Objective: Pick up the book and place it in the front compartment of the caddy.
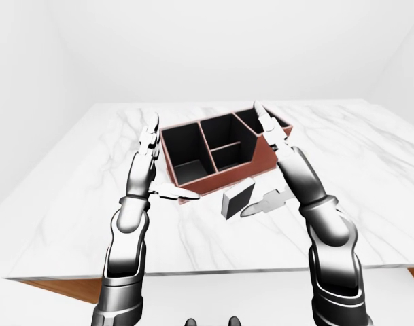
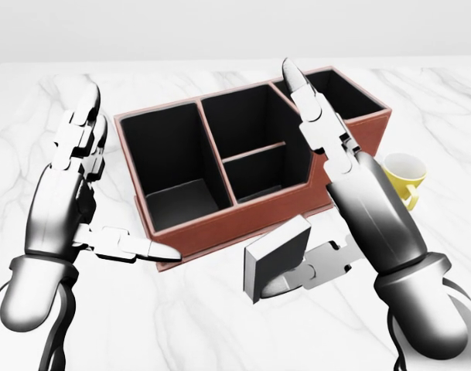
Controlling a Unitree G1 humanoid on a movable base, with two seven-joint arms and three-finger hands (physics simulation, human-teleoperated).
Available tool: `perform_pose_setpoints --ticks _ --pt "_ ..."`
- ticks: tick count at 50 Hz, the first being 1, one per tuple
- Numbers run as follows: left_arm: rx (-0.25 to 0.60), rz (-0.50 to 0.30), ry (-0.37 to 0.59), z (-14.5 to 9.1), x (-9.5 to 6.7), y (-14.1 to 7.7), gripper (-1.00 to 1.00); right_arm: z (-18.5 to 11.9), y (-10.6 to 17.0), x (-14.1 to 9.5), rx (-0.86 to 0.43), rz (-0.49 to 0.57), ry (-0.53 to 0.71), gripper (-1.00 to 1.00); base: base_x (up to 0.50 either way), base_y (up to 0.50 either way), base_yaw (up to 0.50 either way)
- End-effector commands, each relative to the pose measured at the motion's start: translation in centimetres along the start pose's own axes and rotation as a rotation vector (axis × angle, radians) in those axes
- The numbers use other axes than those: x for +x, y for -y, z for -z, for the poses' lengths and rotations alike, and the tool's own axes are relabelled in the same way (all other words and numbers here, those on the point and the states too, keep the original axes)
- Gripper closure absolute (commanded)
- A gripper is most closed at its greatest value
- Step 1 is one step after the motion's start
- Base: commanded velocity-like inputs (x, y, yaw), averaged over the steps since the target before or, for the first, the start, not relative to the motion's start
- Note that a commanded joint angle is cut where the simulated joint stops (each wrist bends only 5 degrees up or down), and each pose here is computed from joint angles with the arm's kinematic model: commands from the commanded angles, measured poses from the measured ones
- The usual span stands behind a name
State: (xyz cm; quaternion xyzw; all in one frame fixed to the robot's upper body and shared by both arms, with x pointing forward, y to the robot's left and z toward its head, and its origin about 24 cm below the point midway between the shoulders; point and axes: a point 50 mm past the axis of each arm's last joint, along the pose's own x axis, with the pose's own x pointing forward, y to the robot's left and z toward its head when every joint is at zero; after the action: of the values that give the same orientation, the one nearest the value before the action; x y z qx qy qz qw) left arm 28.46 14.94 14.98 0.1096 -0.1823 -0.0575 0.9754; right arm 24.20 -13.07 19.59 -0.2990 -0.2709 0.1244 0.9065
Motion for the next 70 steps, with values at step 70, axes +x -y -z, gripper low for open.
perform_pose_setpoints --ticks 70 --pt "-0.002 0.008 -0.010 0.21 -0.22 0.20 -1.00 0.79 -0.66 -0.18 0.004 -0.019 -0.044 -1.00 0.13 0.00 0.00"
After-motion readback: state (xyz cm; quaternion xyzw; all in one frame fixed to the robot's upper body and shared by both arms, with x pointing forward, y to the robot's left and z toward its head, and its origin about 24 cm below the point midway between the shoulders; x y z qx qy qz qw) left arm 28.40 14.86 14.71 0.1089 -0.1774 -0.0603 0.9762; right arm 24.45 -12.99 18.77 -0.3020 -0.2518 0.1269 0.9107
